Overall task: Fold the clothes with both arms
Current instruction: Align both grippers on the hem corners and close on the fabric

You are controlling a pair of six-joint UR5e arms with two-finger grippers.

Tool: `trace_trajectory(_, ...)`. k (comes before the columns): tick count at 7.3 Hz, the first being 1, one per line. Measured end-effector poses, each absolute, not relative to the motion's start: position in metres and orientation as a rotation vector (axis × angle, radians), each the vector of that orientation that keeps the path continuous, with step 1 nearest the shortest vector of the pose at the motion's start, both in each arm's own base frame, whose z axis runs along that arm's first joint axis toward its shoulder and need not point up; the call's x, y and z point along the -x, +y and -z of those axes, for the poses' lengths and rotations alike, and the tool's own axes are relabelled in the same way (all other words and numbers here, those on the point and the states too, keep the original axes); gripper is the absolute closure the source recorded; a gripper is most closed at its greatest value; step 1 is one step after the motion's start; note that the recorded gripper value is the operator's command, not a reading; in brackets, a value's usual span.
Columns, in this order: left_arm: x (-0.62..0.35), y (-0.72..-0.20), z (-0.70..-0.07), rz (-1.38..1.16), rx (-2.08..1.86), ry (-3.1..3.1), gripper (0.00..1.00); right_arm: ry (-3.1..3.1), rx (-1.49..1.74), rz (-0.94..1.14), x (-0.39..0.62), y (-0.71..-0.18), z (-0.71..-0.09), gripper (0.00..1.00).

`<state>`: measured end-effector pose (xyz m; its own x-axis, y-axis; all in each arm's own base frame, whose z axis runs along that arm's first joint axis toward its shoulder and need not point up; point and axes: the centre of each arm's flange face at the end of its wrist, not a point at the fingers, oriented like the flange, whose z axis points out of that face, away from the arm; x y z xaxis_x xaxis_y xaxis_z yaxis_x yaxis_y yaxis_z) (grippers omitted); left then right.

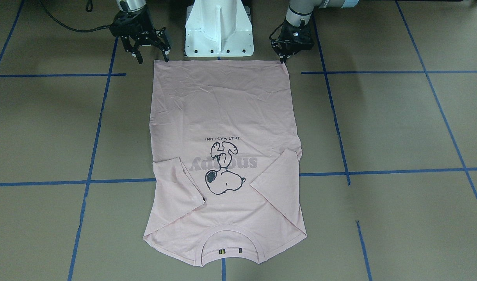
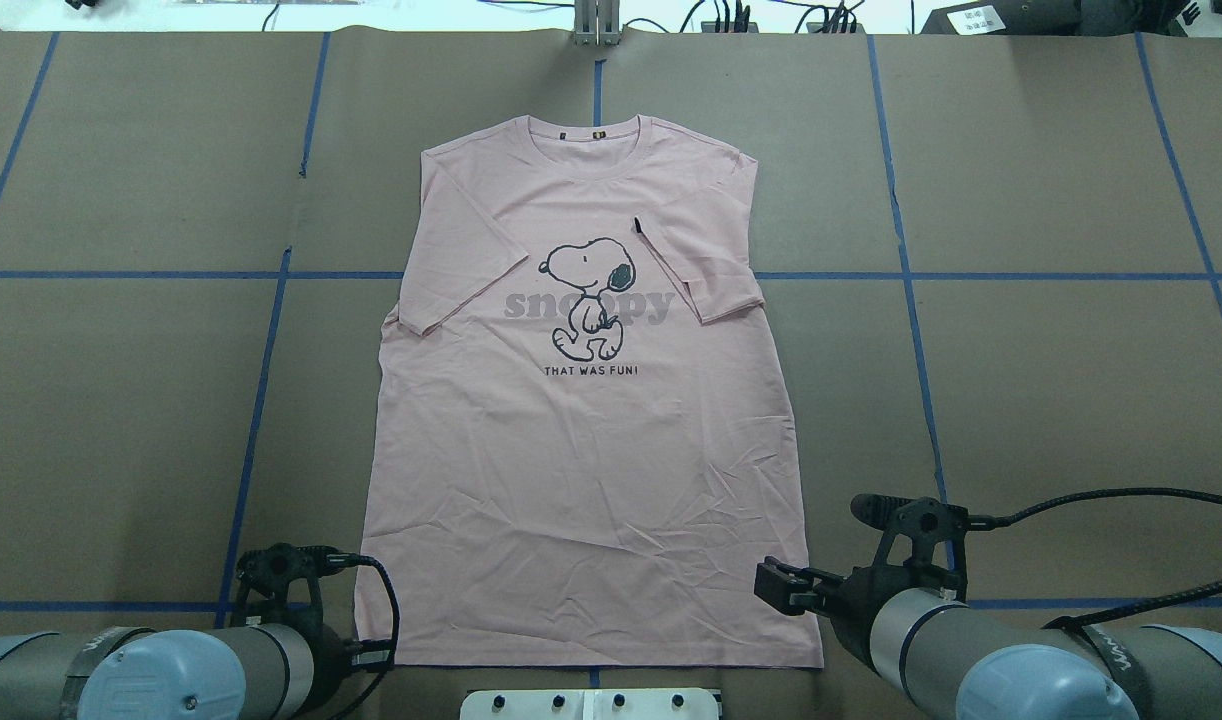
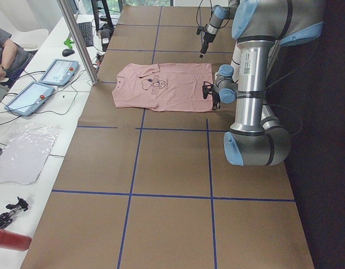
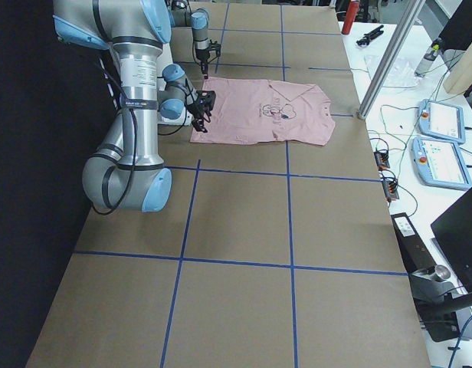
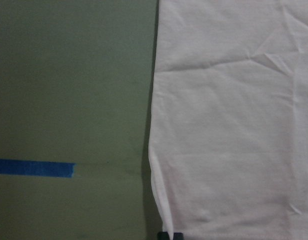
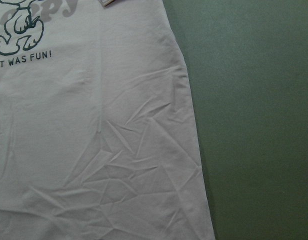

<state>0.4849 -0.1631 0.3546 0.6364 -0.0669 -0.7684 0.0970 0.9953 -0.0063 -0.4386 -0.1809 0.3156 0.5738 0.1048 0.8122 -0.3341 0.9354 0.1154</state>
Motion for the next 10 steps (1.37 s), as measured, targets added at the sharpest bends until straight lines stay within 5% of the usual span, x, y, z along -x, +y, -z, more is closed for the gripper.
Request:
trace_trajectory(2,-0.484,-0.164,-0.353,0.094,-0.035,0.879,1.00,-0.925,-0.258,-0.262,0.444,-0.176,-0.317,0.30)
trace_trajectory(5,-0.485,-0.162,-0.350,0.091,-0.032,0.885,1.00,-0.881,-0.205,-0.319,0.474,-0.162,-0.342,0.30)
trace_trajectory(10,-0.487,-0.161,-0.347,0.090,-0.031,0.892,1.00,-0.841,-0.194,-0.298,0.488,-0.148,-0.361,0.44)
